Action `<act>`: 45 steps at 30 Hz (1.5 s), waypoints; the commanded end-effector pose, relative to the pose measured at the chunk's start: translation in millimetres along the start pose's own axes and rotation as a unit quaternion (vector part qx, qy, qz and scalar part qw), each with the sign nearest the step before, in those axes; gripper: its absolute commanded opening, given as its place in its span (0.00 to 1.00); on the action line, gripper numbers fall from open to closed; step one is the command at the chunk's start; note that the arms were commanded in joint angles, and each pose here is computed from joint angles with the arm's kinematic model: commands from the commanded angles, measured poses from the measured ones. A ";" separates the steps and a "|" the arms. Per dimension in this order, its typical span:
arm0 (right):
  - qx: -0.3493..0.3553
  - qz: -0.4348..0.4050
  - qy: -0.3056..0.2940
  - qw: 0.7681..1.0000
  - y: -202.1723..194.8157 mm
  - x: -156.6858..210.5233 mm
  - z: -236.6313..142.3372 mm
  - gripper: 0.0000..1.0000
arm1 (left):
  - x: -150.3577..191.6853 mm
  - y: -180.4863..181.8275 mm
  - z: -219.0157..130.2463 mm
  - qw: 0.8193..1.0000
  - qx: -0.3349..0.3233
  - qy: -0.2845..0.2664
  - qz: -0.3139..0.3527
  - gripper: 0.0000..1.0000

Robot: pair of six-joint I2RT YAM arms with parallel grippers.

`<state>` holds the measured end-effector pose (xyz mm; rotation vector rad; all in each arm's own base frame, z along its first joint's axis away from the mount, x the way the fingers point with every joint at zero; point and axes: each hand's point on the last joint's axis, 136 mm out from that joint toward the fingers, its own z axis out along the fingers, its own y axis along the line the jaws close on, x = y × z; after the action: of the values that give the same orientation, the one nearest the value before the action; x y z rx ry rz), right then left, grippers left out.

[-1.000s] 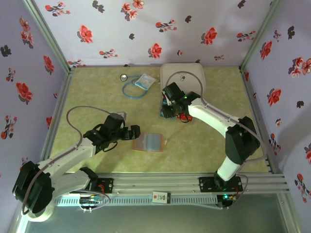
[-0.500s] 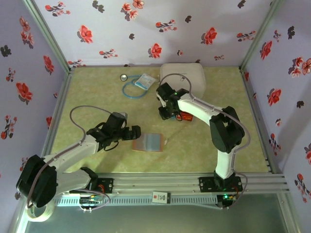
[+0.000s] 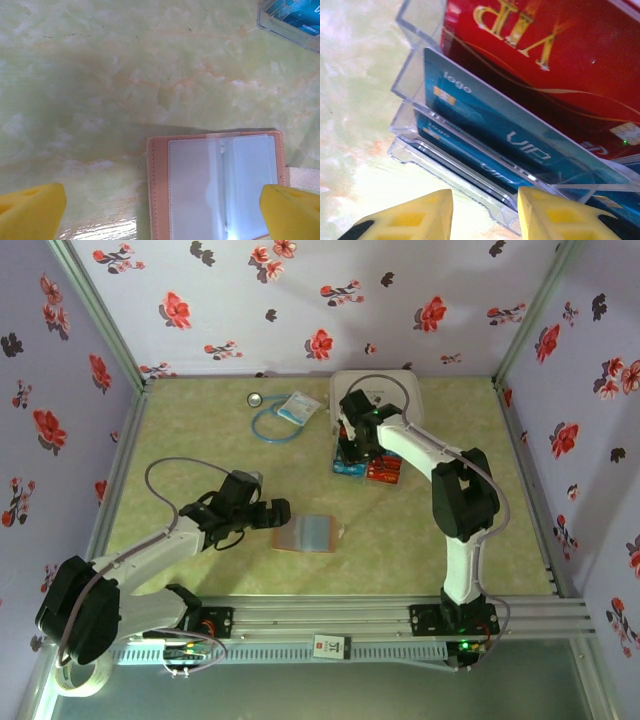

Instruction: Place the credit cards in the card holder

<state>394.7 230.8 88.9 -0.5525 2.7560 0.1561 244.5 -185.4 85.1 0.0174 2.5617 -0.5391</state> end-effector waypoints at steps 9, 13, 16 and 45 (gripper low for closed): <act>-0.019 -0.007 -0.041 0.999 10.5 1.0 -40.7 0.39 | -9.5 -6.0 -4.3 1.000 0.010 -0.007 -0.007 1.00; 0.000 -0.031 -0.041 0.999 11.5 3.4 -37.2 0.38 | -9.5 -6.2 -4.6 1.000 0.011 -0.007 -0.008 1.00; 0.022 -0.066 -0.047 0.996 12.5 2.3 -35.9 0.38 | -8.0 -5.4 -4.1 1.000 0.011 -0.005 -0.008 1.00; 0.102 -0.164 -0.022 0.981 5.2 25.5 -8.5 0.34 | -3.2 -6.2 4.1 1.000 0.014 0.007 -0.011 1.00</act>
<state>367.1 227.9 71.6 -0.9130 2.6036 -0.1591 243.8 -188.4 81.2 0.0189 2.5779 -0.5549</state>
